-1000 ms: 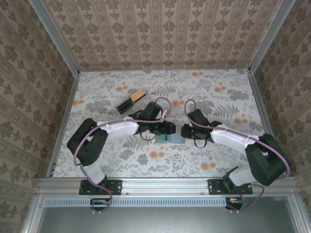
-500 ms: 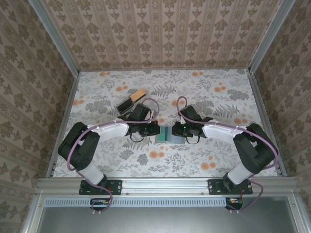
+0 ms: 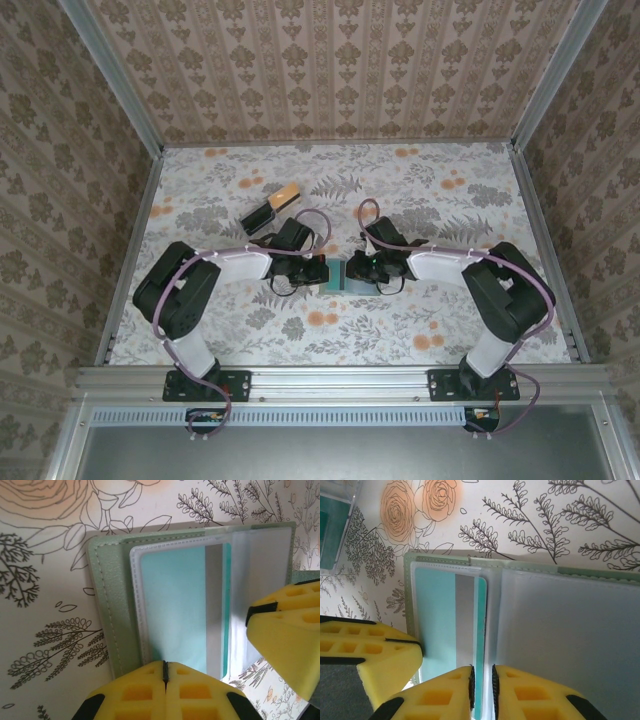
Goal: Take the credit cards out of the card holder
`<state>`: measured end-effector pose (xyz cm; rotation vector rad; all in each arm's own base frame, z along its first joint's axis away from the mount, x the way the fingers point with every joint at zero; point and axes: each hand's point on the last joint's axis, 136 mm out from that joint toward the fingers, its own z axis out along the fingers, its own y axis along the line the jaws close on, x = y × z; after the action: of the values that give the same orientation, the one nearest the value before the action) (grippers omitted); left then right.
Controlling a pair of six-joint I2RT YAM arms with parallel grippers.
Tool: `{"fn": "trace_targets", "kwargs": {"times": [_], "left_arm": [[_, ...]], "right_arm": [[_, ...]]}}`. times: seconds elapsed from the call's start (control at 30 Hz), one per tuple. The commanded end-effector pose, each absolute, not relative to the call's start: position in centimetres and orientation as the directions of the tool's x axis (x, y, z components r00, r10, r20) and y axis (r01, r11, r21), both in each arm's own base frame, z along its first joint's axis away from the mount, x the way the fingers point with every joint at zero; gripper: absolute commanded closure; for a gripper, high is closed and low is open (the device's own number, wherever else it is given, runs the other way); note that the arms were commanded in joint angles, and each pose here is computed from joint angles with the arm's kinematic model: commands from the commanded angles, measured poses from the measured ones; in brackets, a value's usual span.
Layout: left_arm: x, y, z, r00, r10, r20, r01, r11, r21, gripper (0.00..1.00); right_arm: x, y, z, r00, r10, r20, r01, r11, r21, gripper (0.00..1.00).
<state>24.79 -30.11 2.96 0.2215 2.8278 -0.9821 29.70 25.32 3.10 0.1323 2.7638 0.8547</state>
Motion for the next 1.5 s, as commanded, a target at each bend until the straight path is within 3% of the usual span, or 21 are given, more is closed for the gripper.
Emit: {"fn": "trace_targets", "kwargs": {"times": [0.0, 0.57, 0.77, 1.47], "left_arm": [[24.6, -30.0, 2.1, -0.980, 0.105, -0.169, 0.187, 0.776, -0.602, 1.00], [23.8, -30.1, 1.2, -0.986, 0.101, -0.134, 0.162, 0.778, -0.607, 1.00], [23.8, -30.0, 1.4, -0.985, 0.103, -0.139, 0.167, 0.779, -0.604, 1.00], [24.5, -29.2, 2.8, -0.982, 0.092, -0.162, 0.173, 0.776, -0.607, 1.00]], "right_arm": [[29.9, 26.3, 3.2, -0.970, 0.158, -0.187, 0.018, 0.807, 0.590, 0.79], [29.8, 27.1, 2.4, -0.977, 0.151, -0.152, 0.027, 0.790, 0.613, 0.81], [29.7, 26.8, 2.3, -0.976, 0.154, -0.156, 0.030, 0.798, 0.602, 1.00], [29.1, 23.9, 2.9, -0.968, 0.184, -0.170, 0.053, 0.814, 0.578, 1.00]]}}
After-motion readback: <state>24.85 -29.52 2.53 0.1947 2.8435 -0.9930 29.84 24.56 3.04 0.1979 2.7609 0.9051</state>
